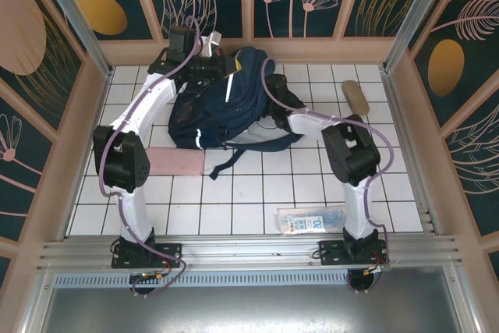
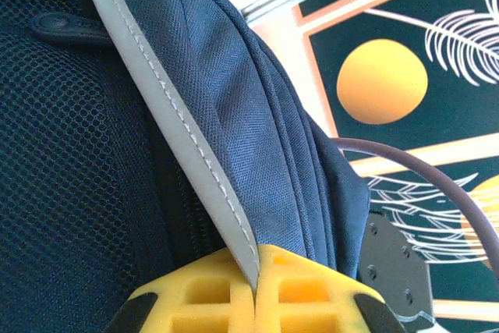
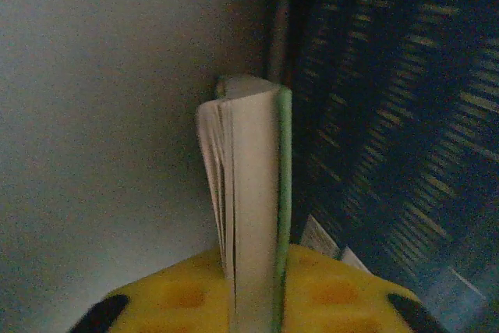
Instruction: Pack the student bag
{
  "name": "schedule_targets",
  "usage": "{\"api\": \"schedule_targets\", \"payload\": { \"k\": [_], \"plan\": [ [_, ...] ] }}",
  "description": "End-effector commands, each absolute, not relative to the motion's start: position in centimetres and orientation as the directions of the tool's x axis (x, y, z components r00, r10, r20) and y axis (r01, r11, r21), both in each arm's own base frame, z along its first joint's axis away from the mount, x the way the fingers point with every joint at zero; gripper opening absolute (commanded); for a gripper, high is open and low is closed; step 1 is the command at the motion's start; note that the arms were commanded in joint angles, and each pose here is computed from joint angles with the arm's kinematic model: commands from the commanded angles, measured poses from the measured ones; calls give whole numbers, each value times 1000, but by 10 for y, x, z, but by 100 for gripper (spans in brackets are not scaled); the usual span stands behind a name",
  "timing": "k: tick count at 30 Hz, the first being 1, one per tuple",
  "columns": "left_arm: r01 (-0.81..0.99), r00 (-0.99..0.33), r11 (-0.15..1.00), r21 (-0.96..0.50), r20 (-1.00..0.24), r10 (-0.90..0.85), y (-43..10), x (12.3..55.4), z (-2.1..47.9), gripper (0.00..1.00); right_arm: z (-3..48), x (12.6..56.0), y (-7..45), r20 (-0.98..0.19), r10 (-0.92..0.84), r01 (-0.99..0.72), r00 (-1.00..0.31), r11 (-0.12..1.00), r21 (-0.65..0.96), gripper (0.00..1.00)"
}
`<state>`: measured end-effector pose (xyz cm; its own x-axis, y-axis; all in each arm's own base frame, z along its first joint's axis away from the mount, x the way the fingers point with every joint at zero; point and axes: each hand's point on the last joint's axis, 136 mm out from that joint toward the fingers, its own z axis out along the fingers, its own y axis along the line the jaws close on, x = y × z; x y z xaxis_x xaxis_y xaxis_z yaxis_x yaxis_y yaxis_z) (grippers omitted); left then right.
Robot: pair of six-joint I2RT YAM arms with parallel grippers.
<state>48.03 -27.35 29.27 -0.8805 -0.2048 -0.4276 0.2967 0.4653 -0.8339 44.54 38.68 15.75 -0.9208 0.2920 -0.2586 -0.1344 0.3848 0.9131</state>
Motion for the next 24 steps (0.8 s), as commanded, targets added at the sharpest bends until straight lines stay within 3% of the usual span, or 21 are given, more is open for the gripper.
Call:
{"api": "schedule_targets", "payload": {
  "k": [1,3,6,15,24],
  "plan": [
    [522,-762,330,-786,-604,-233,-268,462,389,0,159,458,405,-252,317,-112,-915,399,910,48],
    [507,-768,325,-798,-589,-250,-262,465,388,0,154,462,401,-246,340,-89,-908,418,904,64],
    [499,-768,320,-805,-582,-265,-256,467,388,0,156,463,389,-278,367,-89,-888,455,886,74],
    [485,-770,324,-813,-572,-282,-251,473,385,0,172,452,363,-342,356,-129,-870,504,854,82],
    [435,-783,362,-824,-545,-300,-248,481,368,0,190,440,298,-443,429,-90,-787,631,770,80]
  ]
}}
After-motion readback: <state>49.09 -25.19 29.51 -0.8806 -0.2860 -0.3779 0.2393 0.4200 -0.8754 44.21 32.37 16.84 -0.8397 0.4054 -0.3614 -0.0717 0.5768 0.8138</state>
